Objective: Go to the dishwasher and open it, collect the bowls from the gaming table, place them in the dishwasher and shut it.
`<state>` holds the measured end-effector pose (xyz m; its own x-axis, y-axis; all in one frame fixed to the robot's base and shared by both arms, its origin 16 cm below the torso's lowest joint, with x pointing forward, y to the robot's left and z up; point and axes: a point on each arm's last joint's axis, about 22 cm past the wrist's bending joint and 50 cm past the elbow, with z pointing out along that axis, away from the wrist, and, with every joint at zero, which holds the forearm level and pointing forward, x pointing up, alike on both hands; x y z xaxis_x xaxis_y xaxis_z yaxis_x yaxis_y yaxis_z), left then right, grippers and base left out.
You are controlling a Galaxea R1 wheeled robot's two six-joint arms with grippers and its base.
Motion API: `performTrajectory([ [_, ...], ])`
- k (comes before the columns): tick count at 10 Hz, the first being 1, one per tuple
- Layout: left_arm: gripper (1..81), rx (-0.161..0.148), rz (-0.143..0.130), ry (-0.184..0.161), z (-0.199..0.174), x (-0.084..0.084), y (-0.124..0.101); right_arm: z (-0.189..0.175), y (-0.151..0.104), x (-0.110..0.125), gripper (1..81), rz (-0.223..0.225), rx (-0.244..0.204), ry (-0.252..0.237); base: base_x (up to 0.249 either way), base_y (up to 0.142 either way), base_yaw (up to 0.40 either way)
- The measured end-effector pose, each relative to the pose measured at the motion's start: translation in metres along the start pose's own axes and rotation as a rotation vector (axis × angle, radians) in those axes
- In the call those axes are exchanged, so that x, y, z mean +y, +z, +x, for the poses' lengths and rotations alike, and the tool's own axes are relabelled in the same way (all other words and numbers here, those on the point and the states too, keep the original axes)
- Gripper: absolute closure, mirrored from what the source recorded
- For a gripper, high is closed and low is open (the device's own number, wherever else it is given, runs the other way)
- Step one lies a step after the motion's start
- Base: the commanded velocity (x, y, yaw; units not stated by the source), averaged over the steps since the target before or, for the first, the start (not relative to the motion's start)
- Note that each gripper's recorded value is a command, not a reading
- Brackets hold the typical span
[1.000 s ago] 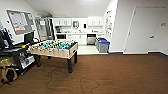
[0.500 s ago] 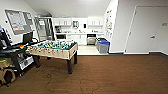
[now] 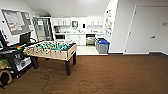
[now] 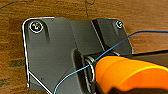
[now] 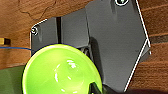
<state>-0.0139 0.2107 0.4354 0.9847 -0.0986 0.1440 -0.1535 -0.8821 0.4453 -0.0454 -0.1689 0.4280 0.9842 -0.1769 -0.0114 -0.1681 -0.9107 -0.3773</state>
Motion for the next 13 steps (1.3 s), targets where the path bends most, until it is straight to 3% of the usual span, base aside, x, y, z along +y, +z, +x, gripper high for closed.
performTrajectory([
  [3,81.1,0.011,-0.014,-0.001,0.0025,0.0029,-0.0002,0.003,0.0009,-0.0032,81.1,0.004,0.003,-0.004,0.083,-0.028,0.0],
  [13,81.1,0.007,-0.01,-0.002,-0.0016,0.0,-0.0022,0.0003,0.0009,-0.0029,81.1,0.004,0.0,-0.003,0.079,0.0,0.0],
])
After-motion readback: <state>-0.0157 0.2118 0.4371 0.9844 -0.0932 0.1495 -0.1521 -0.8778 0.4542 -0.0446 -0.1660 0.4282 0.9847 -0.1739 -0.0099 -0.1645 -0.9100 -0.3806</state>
